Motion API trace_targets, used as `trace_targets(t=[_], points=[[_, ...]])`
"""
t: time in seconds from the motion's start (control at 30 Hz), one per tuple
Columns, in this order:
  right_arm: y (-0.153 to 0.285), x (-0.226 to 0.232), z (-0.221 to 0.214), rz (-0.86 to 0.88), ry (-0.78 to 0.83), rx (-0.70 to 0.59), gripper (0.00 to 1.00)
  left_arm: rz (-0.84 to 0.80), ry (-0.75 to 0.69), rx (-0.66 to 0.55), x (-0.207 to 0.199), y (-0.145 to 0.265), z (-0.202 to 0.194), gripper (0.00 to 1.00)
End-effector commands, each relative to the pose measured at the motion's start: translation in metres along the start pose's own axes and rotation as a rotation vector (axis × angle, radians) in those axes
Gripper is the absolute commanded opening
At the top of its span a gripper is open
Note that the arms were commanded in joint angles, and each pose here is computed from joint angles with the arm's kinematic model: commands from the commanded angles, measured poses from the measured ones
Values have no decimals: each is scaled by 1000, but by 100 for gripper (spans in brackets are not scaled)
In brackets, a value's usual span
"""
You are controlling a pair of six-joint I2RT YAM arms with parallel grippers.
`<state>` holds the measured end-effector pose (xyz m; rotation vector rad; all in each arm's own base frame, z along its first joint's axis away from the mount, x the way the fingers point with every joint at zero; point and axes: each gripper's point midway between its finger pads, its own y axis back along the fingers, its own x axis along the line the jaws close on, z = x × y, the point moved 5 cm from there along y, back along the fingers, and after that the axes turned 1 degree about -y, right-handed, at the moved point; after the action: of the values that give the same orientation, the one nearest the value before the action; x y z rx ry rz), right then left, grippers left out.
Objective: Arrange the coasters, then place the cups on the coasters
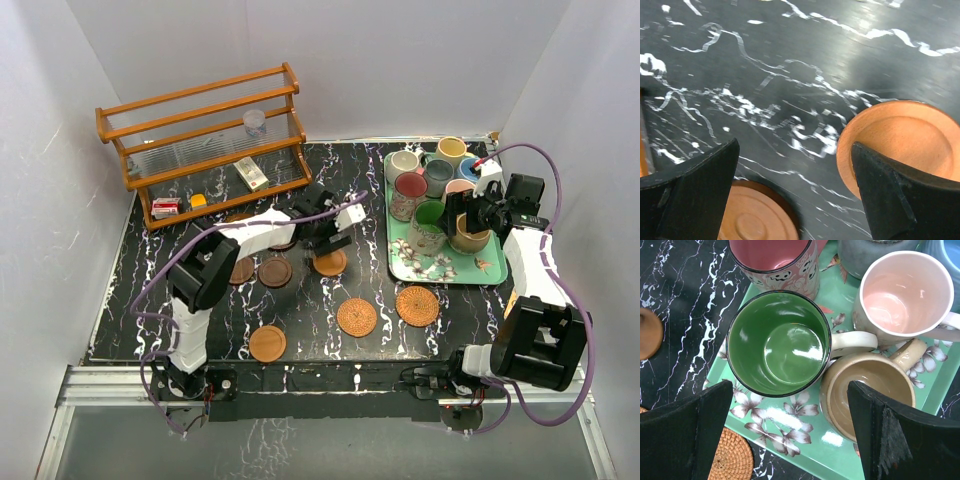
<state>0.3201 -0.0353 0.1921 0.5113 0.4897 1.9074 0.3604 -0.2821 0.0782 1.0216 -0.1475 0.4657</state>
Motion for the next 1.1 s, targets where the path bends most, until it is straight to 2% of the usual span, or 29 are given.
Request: trace_targets(t=[0.0,0.27,0.67,1.07], points=[[0,-5,6,-16,25,-30,98,18,4,151,16,-26,-40,93],[0,-5,7,-19,29,-32,98,19,11,163,32,-47,-35,93],[0,-4,7,-12,28,-32,98,67,15,232,56,-33,-71,93],[1,-4,7,-11,28,-35,99,56,36,233,54,-30,-76,93]])
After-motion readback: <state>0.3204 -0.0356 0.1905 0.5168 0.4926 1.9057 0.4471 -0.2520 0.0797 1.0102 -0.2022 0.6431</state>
